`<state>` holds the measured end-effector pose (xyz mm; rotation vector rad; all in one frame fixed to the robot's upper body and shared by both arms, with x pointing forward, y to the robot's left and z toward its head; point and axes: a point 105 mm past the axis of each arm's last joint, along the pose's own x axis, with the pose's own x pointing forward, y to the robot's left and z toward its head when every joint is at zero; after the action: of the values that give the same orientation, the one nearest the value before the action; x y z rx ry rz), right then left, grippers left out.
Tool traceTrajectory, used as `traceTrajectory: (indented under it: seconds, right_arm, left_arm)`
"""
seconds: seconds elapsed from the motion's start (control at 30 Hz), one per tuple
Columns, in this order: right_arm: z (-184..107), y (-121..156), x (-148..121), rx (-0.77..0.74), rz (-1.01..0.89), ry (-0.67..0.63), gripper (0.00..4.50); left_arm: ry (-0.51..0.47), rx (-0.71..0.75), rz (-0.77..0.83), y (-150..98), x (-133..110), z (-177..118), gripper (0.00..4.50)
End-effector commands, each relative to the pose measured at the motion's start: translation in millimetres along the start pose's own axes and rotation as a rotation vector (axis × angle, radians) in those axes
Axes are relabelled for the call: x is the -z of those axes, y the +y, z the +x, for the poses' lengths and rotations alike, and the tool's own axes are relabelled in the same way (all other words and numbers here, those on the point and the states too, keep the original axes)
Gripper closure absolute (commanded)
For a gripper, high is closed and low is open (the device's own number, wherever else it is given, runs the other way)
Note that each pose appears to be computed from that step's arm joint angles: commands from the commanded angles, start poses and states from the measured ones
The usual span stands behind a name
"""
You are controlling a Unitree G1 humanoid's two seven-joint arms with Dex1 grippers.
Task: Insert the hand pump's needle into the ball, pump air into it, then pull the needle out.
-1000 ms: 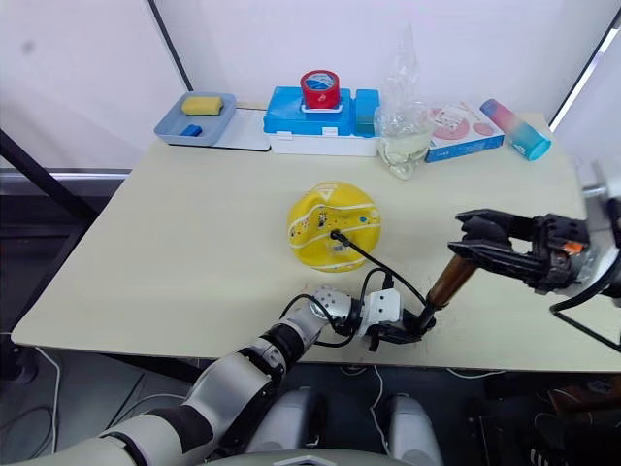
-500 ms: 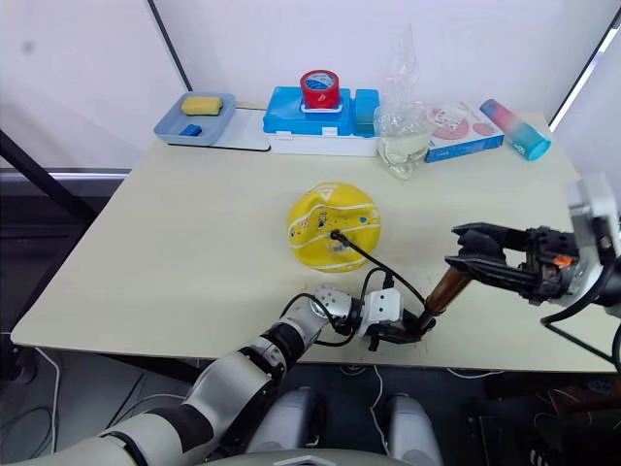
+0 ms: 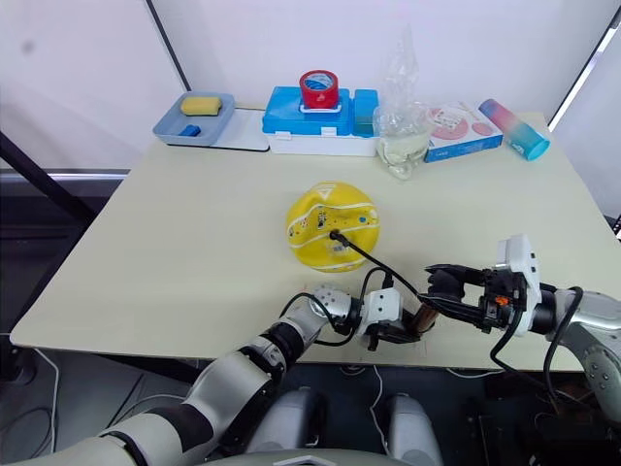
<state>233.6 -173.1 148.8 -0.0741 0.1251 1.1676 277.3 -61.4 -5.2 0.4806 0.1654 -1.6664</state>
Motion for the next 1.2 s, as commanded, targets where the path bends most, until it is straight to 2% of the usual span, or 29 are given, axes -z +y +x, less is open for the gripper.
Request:
traceTrajectory:
  seconds: [0.03,0.57,0.77,0.87,1.0,1.2]
  right_arm:
    - [-9,-7,-8,0.049,-0.024,-0.01,2.54]
    - [-48,-3,-98,0.079,-0.055,-0.109,2.54]
    - [-53,1,-123,0.079,-0.064,-0.123,2.54]
    - [-48,3,-121,0.06,-0.051,-0.101,2.54]
    - [-33,4,-84,0.042,0.009,-0.012,2.54]
    - [-17,7,-40,0.02,0.026,0.048,2.54]
  left_arm:
    - [0.076,0.057,-0.062,-13,21,-2,3.34]
    - [0.086,0.076,-0.052,-12,20,-4,3.34]
    - [0.091,0.081,-0.054,-13,22,-4,3.34]
    - [0.094,0.082,-0.053,-14,22,-4,3.35]
    - [0.095,0.082,-0.054,-15,23,-3,3.35]
    - [0.096,0.076,-0.056,-14,23,-3,3.35]
